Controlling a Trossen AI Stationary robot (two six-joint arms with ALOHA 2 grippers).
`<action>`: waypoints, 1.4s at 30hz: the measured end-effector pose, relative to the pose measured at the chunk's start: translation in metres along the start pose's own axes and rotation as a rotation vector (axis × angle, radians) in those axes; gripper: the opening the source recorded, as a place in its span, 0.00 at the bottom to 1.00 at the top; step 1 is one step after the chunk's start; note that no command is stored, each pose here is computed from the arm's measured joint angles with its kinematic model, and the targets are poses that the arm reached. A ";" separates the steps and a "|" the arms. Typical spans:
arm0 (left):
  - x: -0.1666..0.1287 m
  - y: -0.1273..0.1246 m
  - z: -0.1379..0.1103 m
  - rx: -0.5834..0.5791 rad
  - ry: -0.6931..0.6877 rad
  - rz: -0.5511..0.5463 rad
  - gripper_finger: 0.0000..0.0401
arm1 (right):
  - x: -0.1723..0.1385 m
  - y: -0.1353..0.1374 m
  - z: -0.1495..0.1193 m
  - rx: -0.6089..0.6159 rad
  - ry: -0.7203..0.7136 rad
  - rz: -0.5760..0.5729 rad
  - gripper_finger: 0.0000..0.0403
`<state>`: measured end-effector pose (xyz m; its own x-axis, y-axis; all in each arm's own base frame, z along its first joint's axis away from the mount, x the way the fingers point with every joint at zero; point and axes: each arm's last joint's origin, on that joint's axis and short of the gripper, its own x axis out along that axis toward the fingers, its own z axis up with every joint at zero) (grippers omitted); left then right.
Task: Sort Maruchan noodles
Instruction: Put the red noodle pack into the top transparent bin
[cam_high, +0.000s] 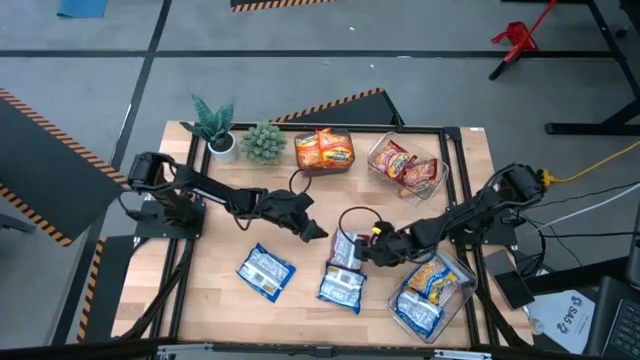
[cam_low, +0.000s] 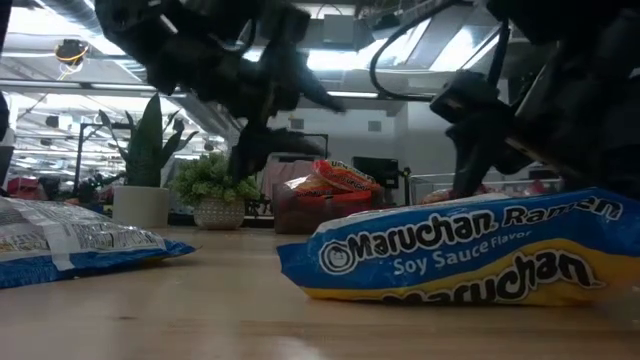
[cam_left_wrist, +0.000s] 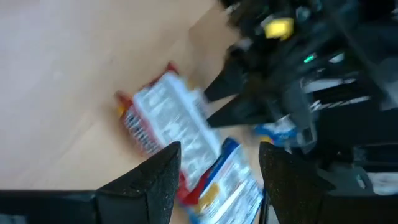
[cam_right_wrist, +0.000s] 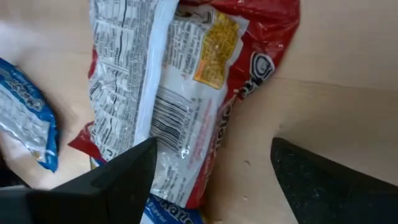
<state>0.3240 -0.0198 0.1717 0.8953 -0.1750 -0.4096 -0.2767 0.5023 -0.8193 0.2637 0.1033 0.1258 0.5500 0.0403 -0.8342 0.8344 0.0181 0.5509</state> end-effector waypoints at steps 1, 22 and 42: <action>0.002 0.004 -0.003 -0.010 0.018 0.013 0.52 | 0.002 0.000 0.001 0.003 -0.006 0.004 0.78; 0.047 0.055 -0.033 -0.241 0.050 0.014 0.55 | 0.007 0.007 0.013 -0.011 -0.107 0.069 0.78; 0.043 0.059 -0.023 -0.338 0.202 -0.015 0.55 | 0.014 0.007 0.015 -0.099 -0.141 0.076 0.78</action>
<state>0.3384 -0.0177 0.0963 0.8230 -0.3601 -0.4393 -0.3933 0.1968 -0.8981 0.2780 0.0890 0.1172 0.6169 -0.0952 -0.7813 0.7862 0.1189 0.6064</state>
